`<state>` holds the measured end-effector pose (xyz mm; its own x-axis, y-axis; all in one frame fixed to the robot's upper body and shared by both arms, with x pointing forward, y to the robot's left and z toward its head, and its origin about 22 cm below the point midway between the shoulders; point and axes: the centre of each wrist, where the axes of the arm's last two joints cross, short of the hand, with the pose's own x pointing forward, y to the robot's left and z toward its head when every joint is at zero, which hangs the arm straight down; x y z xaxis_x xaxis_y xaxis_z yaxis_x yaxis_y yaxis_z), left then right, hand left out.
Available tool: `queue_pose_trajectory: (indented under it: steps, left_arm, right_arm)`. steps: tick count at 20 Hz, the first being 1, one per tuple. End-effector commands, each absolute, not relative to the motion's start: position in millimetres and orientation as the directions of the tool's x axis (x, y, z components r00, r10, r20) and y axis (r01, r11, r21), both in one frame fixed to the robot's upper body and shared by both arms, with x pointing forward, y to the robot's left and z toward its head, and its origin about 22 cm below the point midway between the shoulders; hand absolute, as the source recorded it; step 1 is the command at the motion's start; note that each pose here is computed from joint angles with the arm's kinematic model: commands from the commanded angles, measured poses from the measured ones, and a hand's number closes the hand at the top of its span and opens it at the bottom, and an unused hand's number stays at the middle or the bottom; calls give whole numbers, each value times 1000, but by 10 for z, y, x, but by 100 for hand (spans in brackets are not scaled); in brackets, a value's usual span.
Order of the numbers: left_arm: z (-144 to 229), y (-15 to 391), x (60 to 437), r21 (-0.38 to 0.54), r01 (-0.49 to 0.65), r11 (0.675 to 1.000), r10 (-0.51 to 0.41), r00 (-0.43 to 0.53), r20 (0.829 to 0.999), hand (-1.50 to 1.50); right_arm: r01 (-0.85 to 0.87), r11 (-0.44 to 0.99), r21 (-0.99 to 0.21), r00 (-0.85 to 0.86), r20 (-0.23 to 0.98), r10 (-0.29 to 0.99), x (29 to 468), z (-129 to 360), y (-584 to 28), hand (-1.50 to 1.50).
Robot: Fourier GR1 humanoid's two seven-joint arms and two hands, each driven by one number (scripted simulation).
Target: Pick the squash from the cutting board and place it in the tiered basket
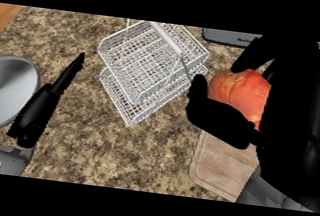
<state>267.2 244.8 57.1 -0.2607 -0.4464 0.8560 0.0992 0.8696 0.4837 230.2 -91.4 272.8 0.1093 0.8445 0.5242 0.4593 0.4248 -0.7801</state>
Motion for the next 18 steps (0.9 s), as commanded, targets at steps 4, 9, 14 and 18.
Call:
queue_pose_trajectory:
  steps: [4,9,14,18]
  left_arm:
    - [602,2373,2734,484,112,868,-440,-282,853,0]
    - [579,2460,2728,481,125,868,-434,-282,856,0]
    - [635,2393,2779,474,124,872,-425,-291,857,0]
    - [636,2361,2778,480,133,867,-425,-304,853,0]
  right_arm:
    - [364,481,-798,293,588,754,2931,3129,-583,150]
    - [329,497,-803,329,590,737,3442,3036,-427,150]
    - [393,589,-706,294,703,647,3723,3002,-424,150]
    - [356,673,-649,262,760,595,3920,2578,-400,-150]
